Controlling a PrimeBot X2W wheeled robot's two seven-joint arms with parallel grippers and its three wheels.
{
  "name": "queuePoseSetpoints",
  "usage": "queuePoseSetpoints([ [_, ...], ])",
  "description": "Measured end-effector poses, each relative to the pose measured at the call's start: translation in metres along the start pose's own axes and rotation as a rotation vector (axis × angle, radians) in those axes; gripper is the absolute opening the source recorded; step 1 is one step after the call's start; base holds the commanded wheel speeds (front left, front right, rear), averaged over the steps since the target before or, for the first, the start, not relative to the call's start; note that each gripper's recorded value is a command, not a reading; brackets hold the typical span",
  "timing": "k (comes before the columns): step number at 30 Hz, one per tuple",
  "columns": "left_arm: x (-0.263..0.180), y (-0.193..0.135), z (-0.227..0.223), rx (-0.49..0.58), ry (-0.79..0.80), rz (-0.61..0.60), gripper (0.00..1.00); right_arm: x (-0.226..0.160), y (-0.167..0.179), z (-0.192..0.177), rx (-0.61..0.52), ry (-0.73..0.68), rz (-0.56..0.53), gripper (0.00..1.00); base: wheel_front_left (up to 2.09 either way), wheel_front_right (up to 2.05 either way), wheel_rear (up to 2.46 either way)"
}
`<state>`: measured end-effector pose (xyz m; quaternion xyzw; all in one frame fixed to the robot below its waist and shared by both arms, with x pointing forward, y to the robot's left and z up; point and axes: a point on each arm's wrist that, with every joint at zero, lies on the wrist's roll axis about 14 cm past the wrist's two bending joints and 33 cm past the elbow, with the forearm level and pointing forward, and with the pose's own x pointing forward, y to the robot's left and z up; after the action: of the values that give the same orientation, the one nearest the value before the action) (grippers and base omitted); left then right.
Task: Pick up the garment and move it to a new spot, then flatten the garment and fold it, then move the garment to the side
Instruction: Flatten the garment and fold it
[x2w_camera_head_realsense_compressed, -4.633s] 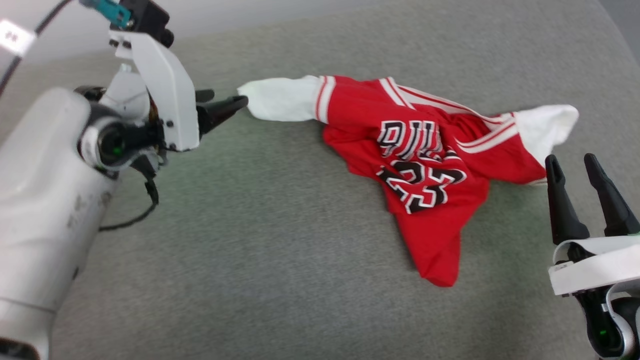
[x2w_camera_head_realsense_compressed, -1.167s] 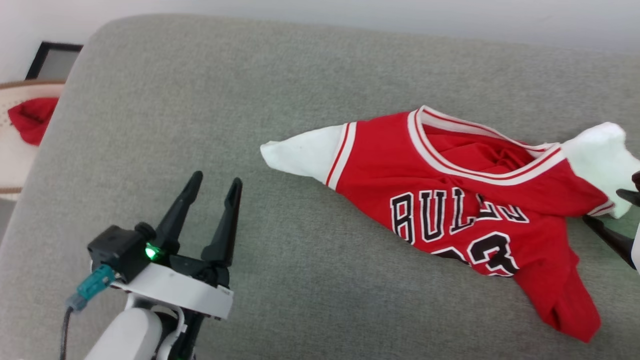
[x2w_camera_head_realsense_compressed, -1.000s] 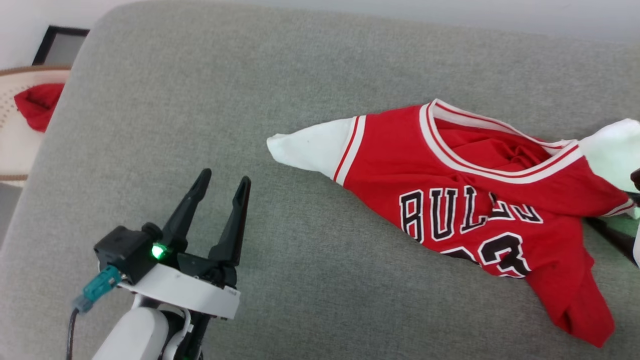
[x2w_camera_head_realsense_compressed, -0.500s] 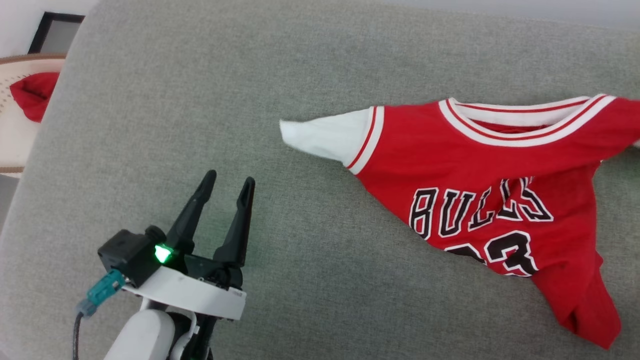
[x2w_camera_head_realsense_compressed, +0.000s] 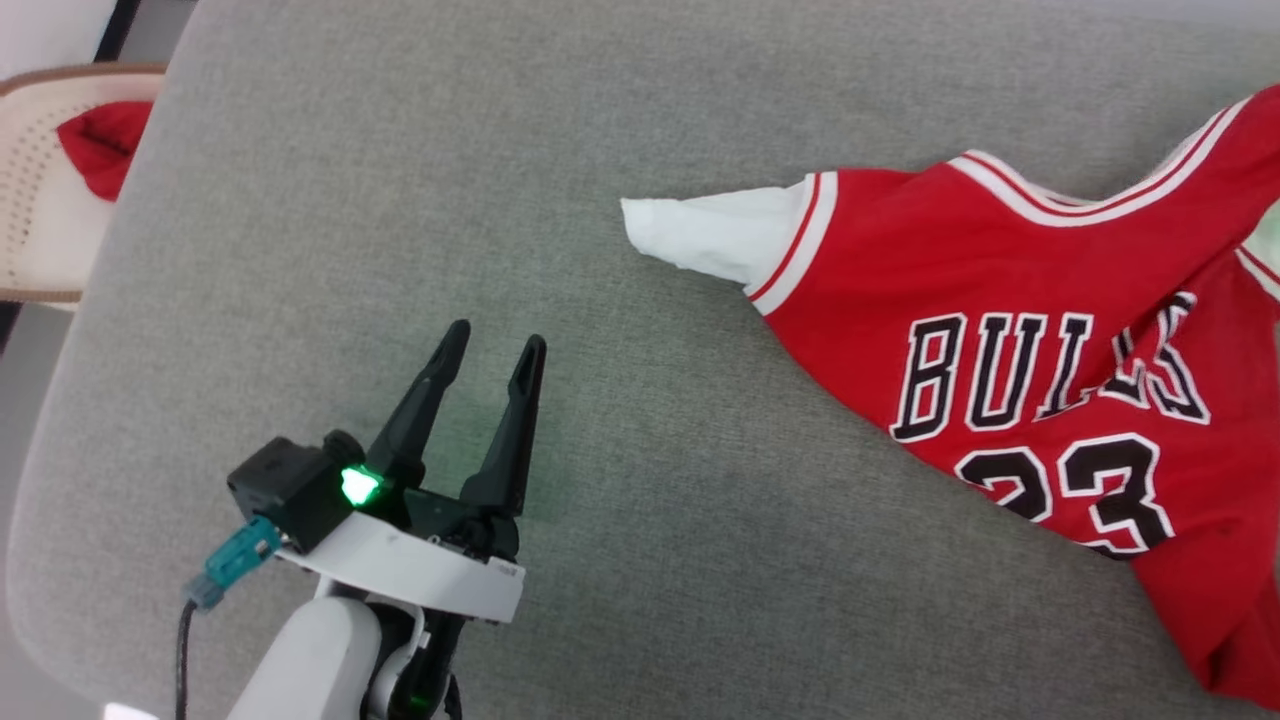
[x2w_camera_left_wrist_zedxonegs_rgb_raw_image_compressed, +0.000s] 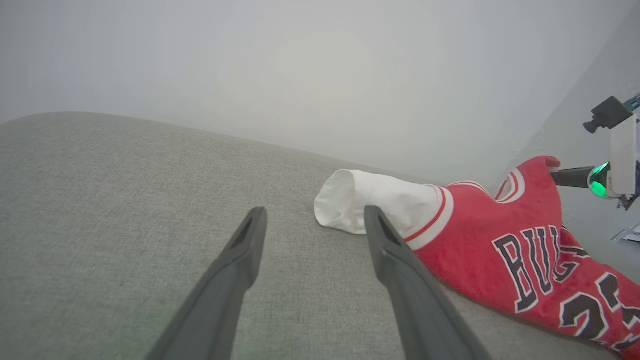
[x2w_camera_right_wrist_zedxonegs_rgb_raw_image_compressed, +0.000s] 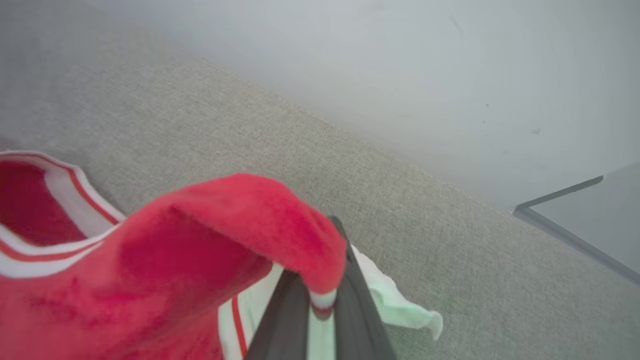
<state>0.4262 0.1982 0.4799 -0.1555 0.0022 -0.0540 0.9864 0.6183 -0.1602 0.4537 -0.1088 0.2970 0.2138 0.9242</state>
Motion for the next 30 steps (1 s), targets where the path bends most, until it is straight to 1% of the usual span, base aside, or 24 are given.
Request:
queuePoseSetpoints([
  [5, -0.001, 0.006, -0.002, 0.0, 0.004, 0.022, 1.0, 0.025, 0.003, -0.012, -0.025, 0.033, -0.028, 0.0, 0.0, 0.0, 0.0],
  [6, -0.001, 0.007, -0.002, 0.0, 0.006, 0.027, 1.0, 0.029, 0.005, -0.014, -0.027, 0.035, -0.029, 0.2, 0.0, 0.0, 0.0],
  [7, -0.001, 0.007, -0.003, -0.001, 0.008, 0.027, 1.0, 0.032, 0.005, -0.016, -0.023, 0.03, -0.032, 0.46, 0.0, 0.0, 0.0],
  [8, -0.001, 0.008, -0.003, -0.001, 0.007, 0.029, 1.0, 0.034, 0.007, -0.015, -0.021, 0.024, -0.03, 0.85, 0.0, 0.0, 0.0],
  [9, -0.001, 0.009, -0.002, 0.0, 0.005, 0.03, 1.0, 0.036, 0.009, -0.015, -0.018, 0.014, -0.029, 1.0, 0.0, 0.0, 0.0],
  [13, 0.0, 0.01, 0.002, 0.007, -0.007, 0.029, 1.0, 0.031, 0.006, -0.003, -0.017, -0.061, -0.038, 1.0, 0.0, 0.0, 0.0],
  [18, -0.002, 0.011, 0.011, 0.034, -0.019, 0.017, 1.0, 0.009, 0.004, 0.014, 0.001, -0.191, -0.033, 1.0, 0.0, 0.0, 0.0],
  [24, 0.0, 0.012, 0.024, 0.101, -0.01, -0.032, 1.0, -0.029, 0.005, 0.001, 0.035, -0.284, -0.014, 1.0, 0.0, 0.0, 0.0],
  [30, 0.017, 0.004, 0.046, 0.217, 0.033, -0.126, 1.0, -0.07, 0.009, -0.029, 0.092, -0.348, -0.013, 1.0, 0.0, 0.0, 0.0],
])
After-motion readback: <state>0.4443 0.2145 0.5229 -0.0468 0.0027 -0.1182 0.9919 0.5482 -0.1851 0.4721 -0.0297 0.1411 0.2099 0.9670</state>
